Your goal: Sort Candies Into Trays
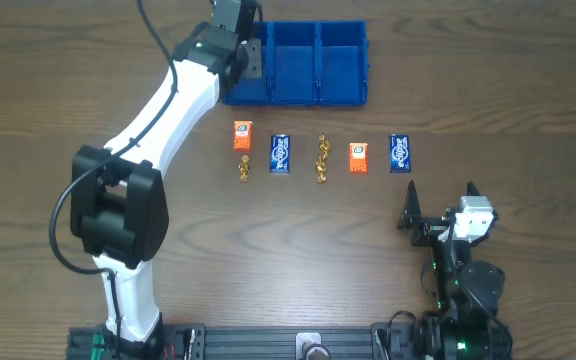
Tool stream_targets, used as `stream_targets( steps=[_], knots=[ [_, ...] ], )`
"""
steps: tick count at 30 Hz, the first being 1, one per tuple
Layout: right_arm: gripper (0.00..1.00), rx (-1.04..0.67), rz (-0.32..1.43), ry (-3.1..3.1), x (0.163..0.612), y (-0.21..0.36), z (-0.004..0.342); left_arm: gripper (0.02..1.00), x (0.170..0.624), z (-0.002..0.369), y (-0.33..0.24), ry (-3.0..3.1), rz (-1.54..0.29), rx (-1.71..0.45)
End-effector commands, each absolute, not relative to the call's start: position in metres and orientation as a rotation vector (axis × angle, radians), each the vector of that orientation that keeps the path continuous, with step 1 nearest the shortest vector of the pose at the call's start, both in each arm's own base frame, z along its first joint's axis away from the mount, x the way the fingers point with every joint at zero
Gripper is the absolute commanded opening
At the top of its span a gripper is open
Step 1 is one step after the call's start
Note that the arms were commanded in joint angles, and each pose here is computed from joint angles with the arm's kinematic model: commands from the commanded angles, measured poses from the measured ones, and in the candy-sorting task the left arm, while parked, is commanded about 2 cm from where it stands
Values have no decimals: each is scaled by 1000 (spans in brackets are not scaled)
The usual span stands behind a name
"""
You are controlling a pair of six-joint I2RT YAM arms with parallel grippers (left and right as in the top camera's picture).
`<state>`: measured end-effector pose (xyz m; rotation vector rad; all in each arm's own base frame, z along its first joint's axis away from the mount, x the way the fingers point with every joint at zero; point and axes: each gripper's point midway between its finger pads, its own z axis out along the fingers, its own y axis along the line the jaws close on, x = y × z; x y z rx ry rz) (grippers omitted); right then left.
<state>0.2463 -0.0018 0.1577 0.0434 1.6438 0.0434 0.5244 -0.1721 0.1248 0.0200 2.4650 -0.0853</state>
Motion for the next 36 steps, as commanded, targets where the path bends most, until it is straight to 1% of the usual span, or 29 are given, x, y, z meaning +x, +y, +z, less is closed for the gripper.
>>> stream_targets(
  steps=[1,21,26,27,28,30,32,34,36],
  knots=[
    [998,28,39,1646,246,0,157,297,529,120,-172,2464,-75,21],
    [998,28,39,1646,246,0,157,303,529,112,-172,2476,-69,23],
    [998,28,39,1646,246,0,157,360,528,112,-172,2477,-69,24],
    [998,27,39,1647,246,0,157,408,528,112,-172,2477,-69,24],
    [998,28,39,1647,246,0,157,476,528,112,-172,2477,-69,24],
    [998,28,39,1646,246,0,157,660,529,112,-172,2477,-68,25],
    [998,28,39,1647,246,0,157,888,529,112,-172,2477,-67,28],
    [998,28,39,1647,246,0,157,998,529,112,-172,2476,-67,27],
    [998,28,39,1646,246,0,157,996,529,112,-172,2476,-66,27]
  ],
)
